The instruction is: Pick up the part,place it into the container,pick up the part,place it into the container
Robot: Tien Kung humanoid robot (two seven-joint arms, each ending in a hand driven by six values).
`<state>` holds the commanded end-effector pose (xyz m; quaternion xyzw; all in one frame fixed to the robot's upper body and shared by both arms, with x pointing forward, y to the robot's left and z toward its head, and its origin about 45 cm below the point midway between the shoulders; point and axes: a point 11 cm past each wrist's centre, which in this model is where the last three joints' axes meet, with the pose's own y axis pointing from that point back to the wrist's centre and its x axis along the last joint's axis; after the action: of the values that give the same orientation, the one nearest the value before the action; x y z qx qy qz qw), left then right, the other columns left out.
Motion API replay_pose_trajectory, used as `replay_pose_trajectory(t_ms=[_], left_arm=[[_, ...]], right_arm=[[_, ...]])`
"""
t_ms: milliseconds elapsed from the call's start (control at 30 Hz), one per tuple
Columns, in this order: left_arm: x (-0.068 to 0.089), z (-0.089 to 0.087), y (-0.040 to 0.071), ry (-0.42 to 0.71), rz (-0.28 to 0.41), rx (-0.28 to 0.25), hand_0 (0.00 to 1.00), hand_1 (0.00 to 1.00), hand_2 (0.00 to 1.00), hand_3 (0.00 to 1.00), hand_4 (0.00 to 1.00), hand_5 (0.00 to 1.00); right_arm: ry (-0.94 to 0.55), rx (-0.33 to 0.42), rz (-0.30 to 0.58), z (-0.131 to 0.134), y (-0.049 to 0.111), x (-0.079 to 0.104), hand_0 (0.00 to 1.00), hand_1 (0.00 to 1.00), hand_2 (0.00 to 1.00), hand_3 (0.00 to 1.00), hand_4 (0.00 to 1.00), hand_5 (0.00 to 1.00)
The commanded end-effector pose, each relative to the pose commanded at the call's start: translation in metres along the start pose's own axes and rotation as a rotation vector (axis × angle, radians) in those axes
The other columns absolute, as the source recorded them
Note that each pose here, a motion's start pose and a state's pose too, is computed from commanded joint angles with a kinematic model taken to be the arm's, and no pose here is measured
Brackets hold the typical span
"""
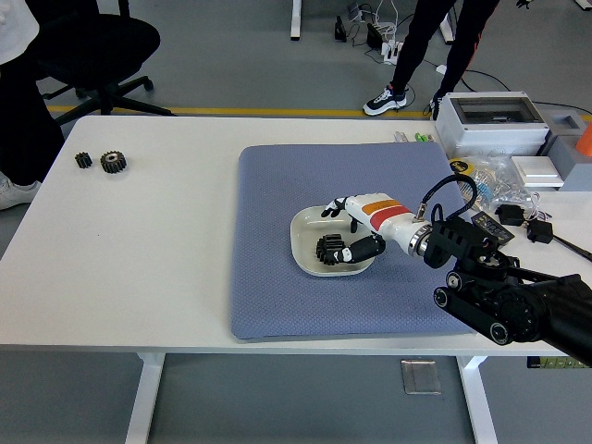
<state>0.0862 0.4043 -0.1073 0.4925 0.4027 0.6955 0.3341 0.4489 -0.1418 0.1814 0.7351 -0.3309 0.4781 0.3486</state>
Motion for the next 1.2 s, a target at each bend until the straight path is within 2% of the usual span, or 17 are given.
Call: replay_pose_trajectory(t_ms=[200, 433, 600, 733, 767, 933, 967, 1133, 1167, 1200], left_arm=[[0.001, -0.002, 0.0, -0.003, 0.002, 0.003, 0.606, 0.566, 0.699, 0.574, 0.693, 0.591], [0.002, -0.002, -0.001, -0.002, 0.004, 0.003, 0.606, 0.566, 0.7, 0.574, 0.693, 0.591], [0.002, -0.001, 0.0, 0.001, 0.004, 0.0, 0.606, 0.566, 0.701, 0.575, 0.694, 0.593], [0.002, 0.0, 0.0, 0.007, 0.005, -0.002, 0.606, 0.566, 0.701, 0.575, 0.694, 0.593], [0.002, 0.0, 0.0, 0.009, 0.005, -0.002, 0.607, 0.567, 0.7, 0.574, 0.693, 0.591], [0.002, -0.001, 0.0, 0.008, 0.005, -0.001, 0.607, 0.567, 0.7, 0.574, 0.693, 0.591], [0.002, -0.001, 0.0, 0.008, 0.005, 0.0, 0.607, 0.568, 0.7, 0.575, 0.693, 0.59], [0.001, -0.003, 0.0, 0.009, 0.004, 0.003, 0.607, 0.568, 0.7, 0.575, 0.693, 0.59], [0.001, -0.003, 0.0, 0.009, 0.003, 0.003, 0.61, 0.569, 0.702, 0.576, 0.693, 0.591], [0.001, -0.003, 0.0, 0.009, 0.003, 0.004, 0.61, 0.569, 0.702, 0.576, 0.693, 0.591]], right_arm=[[0.006, 0.013, 0.01, -0.002, 0.001, 0.008, 0.217, 0.433, 0.75, 0.825, 0.947, 0.385], [0.013, 0.044, 0.054, -0.008, 0.004, 0.033, 0.222, 0.439, 0.764, 0.841, 0.956, 0.39], [-0.035, 0.071, 0.171, -0.012, 0.011, 0.072, 0.243, 0.462, 0.773, 0.841, 0.97, 0.395], [-0.116, 0.063, 0.274, -0.002, 0.024, 0.105, 0.243, 0.462, 0.773, 0.841, 0.97, 0.395], [-0.159, 0.055, 0.297, 0.003, 0.028, 0.112, 0.48, 0.633, 0.802, 0.835, 0.993, 0.453], [-0.404, 0.046, 0.334, 0.025, 0.047, 0.126, 0.48, 0.633, 0.802, 0.835, 0.993, 0.453], [-0.448, 0.048, 0.339, 0.028, 0.049, 0.127, 0.833, 0.818, 0.871, 0.872, 0.998, 0.636], [-0.72, 0.04, 0.36, 0.048, 0.071, 0.121, 0.833, 0.818, 0.871, 0.872, 0.998, 0.636], [-0.776, 0.035, 0.364, 0.052, 0.075, 0.118, 0.852, 0.831, 0.884, 0.873, 0.998, 0.695], [-0.819, 0.03, 0.364, 0.056, 0.078, 0.115, 0.852, 0.831, 0.884, 0.873, 0.998, 0.695]])
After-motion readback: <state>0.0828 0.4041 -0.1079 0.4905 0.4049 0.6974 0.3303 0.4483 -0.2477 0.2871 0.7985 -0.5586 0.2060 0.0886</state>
